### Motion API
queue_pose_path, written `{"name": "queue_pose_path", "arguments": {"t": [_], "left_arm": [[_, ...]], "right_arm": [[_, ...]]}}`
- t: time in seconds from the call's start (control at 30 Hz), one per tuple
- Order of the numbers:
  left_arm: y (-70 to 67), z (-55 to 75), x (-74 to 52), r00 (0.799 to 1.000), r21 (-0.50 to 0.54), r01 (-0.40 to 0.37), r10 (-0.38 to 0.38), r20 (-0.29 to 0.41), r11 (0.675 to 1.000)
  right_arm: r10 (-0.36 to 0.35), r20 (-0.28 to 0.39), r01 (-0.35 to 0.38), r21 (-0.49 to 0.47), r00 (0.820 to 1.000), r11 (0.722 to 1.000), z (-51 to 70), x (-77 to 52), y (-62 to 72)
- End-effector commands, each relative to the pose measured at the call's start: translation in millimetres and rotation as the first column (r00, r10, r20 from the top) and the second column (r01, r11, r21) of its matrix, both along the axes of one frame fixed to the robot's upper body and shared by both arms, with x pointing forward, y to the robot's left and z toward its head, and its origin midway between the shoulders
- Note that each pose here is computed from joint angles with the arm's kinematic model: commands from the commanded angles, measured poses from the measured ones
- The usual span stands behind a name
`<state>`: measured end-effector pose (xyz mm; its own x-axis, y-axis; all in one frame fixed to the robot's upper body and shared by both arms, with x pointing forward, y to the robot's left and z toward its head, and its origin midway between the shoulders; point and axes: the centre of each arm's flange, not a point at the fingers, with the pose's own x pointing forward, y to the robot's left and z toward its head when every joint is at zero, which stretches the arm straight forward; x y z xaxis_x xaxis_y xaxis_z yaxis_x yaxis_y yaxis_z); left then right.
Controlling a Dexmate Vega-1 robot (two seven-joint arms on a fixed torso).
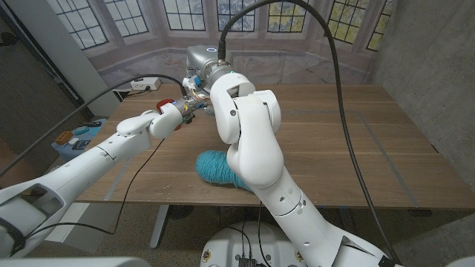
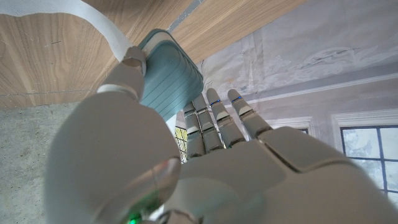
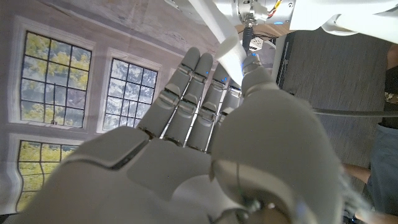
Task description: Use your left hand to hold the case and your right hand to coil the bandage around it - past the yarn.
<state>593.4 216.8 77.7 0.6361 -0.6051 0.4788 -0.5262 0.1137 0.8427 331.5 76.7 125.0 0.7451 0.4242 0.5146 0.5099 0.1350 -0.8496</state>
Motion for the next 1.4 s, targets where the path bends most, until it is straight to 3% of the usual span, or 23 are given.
{"name": "queue_pose_path", "arguments": {"t": [0.03, 0.53, 1.4], "left_arm": [[-5.8, 2.5, 2.6, 1.000, -0.002, 0.003, -0.003, 0.000, 1.000], [-13.0, 8.6, 3.7, 1.000, -0.004, 0.010, -0.010, 0.004, 1.000], [-20.5, 18.2, 9.0, 1.000, -0.004, 0.026, -0.026, 0.004, 1.000]], "right_arm": [[0.049, -0.057, -0.048, 0.009, 0.997, 0.999, -14.7, -5.8, 3.3], [0.060, -0.142, -0.061, 0.000, 0.988, 0.998, -33.3, -0.1, 9.0], [0.044, -0.189, -0.044, 0.004, 0.981, 0.999, -43.6, 6.5, 1.5]]}}
